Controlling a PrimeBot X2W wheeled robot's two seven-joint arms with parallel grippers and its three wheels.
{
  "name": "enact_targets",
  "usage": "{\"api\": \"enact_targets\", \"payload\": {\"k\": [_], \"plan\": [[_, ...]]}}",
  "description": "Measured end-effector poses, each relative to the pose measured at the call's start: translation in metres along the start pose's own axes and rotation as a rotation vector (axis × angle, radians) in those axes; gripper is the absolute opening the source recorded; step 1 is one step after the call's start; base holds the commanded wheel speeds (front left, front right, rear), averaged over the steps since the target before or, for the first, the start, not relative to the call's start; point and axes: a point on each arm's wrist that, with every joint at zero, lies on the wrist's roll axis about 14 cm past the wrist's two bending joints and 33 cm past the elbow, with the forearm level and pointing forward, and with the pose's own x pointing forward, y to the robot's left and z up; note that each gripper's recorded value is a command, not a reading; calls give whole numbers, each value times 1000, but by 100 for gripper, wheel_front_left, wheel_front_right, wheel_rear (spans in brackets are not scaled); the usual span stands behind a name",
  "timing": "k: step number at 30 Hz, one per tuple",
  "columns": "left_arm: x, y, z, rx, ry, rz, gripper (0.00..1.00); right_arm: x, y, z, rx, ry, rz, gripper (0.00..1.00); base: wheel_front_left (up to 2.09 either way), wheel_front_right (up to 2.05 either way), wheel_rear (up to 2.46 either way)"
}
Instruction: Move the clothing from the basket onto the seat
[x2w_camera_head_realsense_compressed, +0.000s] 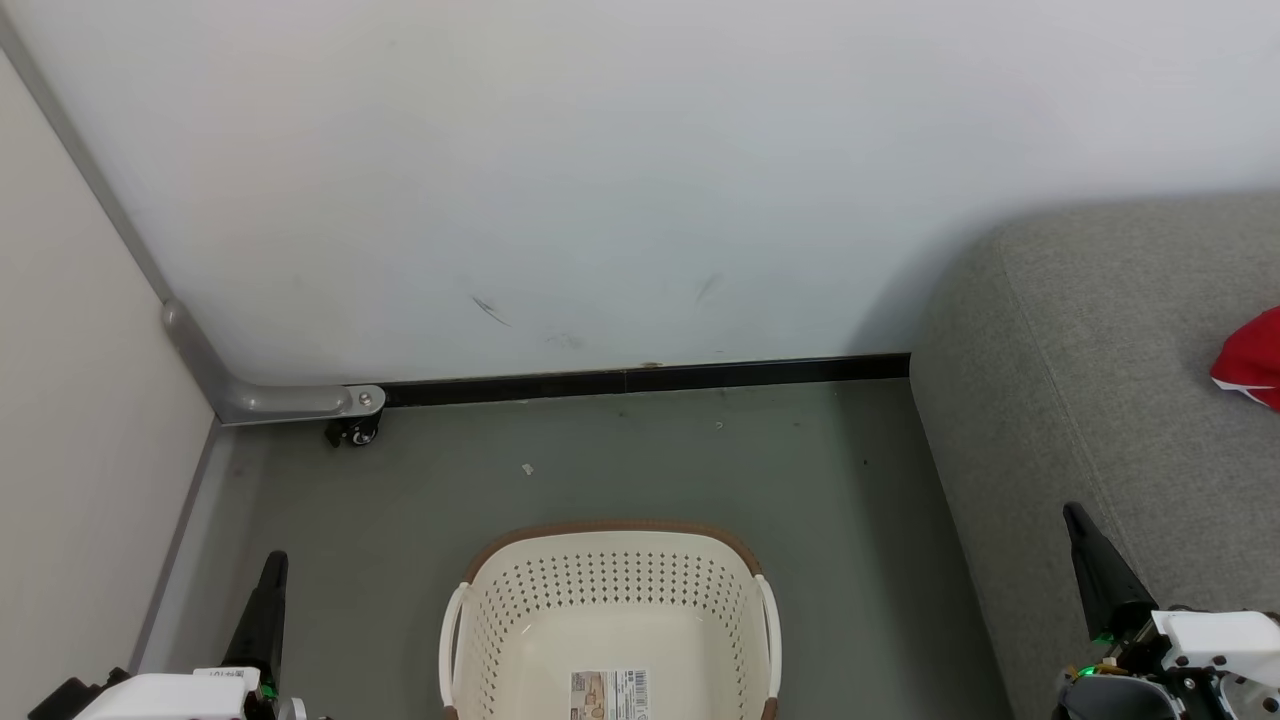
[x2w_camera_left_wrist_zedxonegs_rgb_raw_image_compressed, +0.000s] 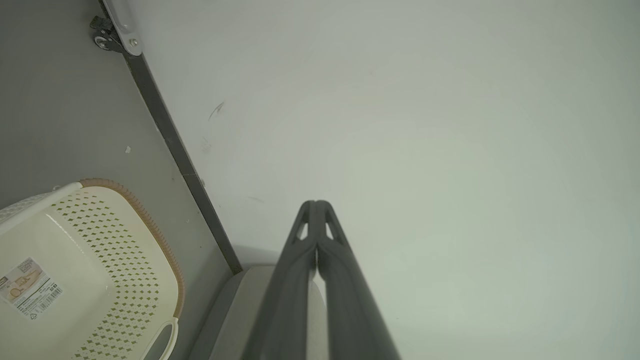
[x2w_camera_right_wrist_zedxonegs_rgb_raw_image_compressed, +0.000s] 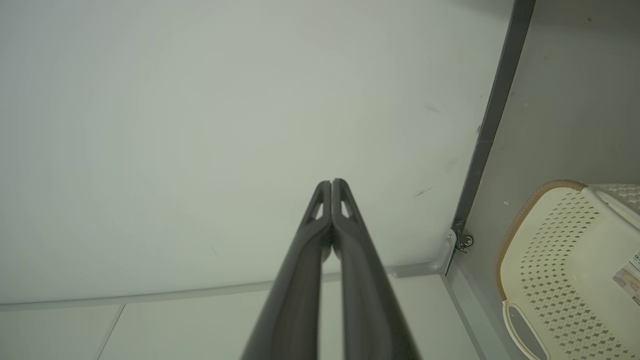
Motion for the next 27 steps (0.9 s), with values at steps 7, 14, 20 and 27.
{"api": "enact_targets", "payload": {"k": [7,14,20,27], "plan": [[0,0,0,0,0,0,0,0,0,0,1,0,0,0,0,0,0],[0,0,0,0,0,0,0,0,0,0,1,-1,0,0,0,0,0],[0,0,0,0,0,0,0,0,0,0,1,-2,0,0,0,0,0],[0,0,0,0,0,0,0,0,0,0,2,-3,0,0,0,0,0]]}}
